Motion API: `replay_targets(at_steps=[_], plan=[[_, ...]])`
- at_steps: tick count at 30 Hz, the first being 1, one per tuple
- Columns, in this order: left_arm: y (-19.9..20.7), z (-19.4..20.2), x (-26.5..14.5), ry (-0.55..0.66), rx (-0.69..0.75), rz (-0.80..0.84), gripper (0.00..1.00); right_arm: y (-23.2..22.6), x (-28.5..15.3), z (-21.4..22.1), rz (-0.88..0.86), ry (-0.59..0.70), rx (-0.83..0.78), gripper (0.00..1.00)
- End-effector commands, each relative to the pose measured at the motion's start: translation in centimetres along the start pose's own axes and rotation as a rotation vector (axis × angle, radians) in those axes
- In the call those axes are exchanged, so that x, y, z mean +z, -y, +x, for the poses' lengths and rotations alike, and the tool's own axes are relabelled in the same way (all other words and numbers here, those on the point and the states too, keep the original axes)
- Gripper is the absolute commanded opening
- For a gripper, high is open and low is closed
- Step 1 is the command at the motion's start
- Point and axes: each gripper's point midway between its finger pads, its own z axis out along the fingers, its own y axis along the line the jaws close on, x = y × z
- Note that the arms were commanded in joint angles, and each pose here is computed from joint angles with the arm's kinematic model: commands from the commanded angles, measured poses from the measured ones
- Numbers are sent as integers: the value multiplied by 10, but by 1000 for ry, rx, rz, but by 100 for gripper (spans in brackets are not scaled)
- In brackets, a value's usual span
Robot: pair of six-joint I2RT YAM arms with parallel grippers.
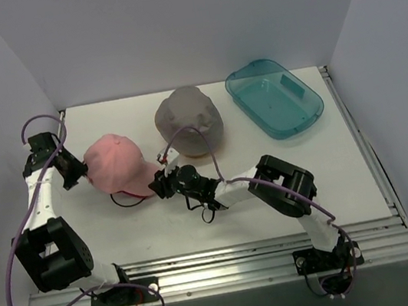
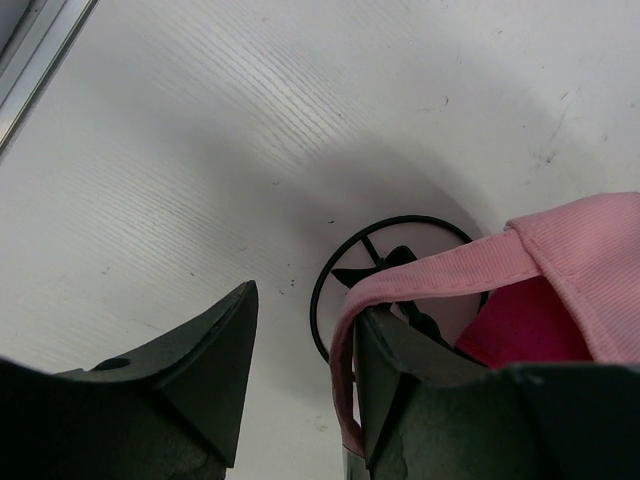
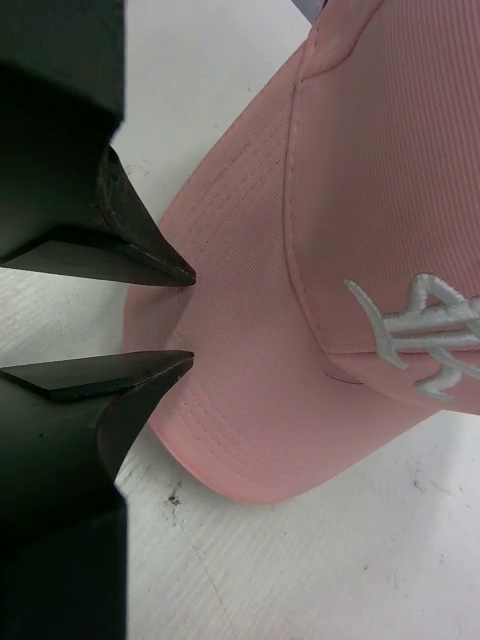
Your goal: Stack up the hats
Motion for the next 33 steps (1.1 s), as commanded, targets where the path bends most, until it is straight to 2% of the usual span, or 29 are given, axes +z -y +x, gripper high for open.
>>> replay_targets(at_steps=[1,9,17,23,26,27,30,32,33], plan=[[7,-6,-1,22,8,20,51,-10,14,-21,-30,75,14,29],[18,-19,-19,78,6,78,54,-3,23,-9,-14,53,14,28],[37,-36,-55,143,11,183,63,3,8,-23,3,63,1,29],[38,-53,-88,206,3,185,70,1,-13,-44,15,89,-22,29],[37,-60,-102,236,-1,181,76,1,-26,-56,19,103,-30,30],[37,-61,-104,241,-1,183,83,3,-29,-60,36,111,-32,30],[39,-66,-117,270,-4,197,88,3,-42,-74,52,127,-41,31],[41,-70,-126,294,-7,210,98,1,-52,-84,57,134,-43,32],[43,-73,-133,309,-7,220,95,0,-55,-87,58,132,-45,32]])
